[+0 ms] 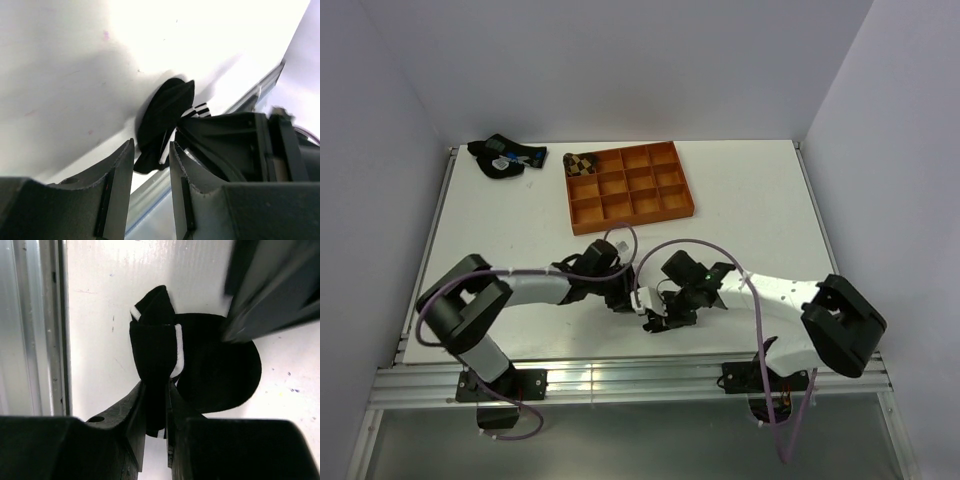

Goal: Roll the socks
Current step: Roll the sock at the center of the board.

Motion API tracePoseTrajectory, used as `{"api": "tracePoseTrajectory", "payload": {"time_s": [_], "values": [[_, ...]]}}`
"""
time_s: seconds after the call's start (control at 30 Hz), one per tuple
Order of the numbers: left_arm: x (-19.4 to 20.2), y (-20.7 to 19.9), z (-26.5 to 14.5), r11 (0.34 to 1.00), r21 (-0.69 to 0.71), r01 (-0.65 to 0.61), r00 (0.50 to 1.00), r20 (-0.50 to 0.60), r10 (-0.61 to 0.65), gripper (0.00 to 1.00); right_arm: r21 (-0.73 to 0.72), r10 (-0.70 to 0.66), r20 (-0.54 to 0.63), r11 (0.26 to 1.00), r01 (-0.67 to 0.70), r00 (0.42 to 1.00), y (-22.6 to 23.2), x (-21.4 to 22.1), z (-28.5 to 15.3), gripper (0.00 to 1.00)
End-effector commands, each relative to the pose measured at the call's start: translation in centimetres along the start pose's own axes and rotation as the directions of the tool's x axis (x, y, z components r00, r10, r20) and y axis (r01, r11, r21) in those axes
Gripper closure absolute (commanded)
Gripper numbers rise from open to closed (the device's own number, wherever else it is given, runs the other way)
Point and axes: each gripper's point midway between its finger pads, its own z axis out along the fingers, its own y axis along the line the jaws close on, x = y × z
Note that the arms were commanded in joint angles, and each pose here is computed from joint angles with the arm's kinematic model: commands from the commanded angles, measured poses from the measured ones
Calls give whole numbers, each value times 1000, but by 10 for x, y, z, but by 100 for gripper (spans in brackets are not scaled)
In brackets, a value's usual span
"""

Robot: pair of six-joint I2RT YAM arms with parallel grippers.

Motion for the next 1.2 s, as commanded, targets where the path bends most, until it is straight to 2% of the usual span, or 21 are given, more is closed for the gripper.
{"api": "tracePoseTrajectory", "payload": {"time_s": [0.0,0.03,0.13,0.2,0.23,0.3,0.33,0.37,0.4,0.43,0.5,0.53,0.6,0.63,0.83,0.93,1.07,1.17], "values": [[-39,-18,-25,997,51,-60,963,267,45,60,-134,57,-45,989,-62,997,15,9,-1,89],[-34,-6,-28,998,44,-47,958,284,33,60,-155,62,-47,986,-69,997,12,5,-6,88],[-41,-4,-49,994,73,-77,914,403,41,59,-245,123,-43,961,-130,991,6,-1,-15,89],[-44,-11,-61,986,87,-139,887,455,85,59,-303,167,-71,936,-180,983,3,3,-15,88],[-49,-3,-64,987,20,-160,858,497,129,59,-327,185,-63,924,-195,981,-3,-2,-22,88],[-47,-11,-70,971,-25,-239,811,545,214,59,-390,231,-94,887,-249,968,-5,1,-20,89],[-57,-10,-76,960,-101,-260,752,603,267,59,-417,244,-85,872,-257,966,-9,-7,-25,89],[-56,-12,-77,949,-134,-287,727,615,307,59,-432,266,-84,858,-276,960,-14,-7,-27,89],[-44,-22,-74,926,-142,-349,708,608,360,60,-479,304,-131,814,-328,944,-9,-2,-25,89],[-49,-23,-78,903,-201,-380,657,628,416,60,-479,303,-117,817,-321,946,-20,-8,-25,89],[-40,-37,-78,862,-202,-464,610,633,477,60,-513,342,-150,775,-369,928,-23,-4,-20,89],[-39,-41,-79,825,-227,-518,570,627,531,59,-515,354,-154,767,-381,922,-29,-8,-20,89],[-37,-52,-78,793,-221,-568,543,623,563,59,-535,377,-180,737,-413,908,-31,-5,-15,89],[-36,-57,-78,754,-233,-615,511,611,605,58,-535,389,-185,731,-425,902,-35,-7,-15,89],[-13,-85,-57,609,-176,-774,451,522,724,50,-553,420,-247,679,-483,873,-36,-1,-7,89],[-3,-88,-35,561,-161,-812,447,446,776,49,-537,426,-268,678,-501,864,-38,3,-5,89],[8,-78,-5,526,-157,-836,450,351,821,49,-535,435,-280,669,-515,856,-39,5,-3,89],[9,-72,3,519,-158,-840,450,333,829,48,-534,440,-288,664,-524,851,-40,6,-3,89]]}}
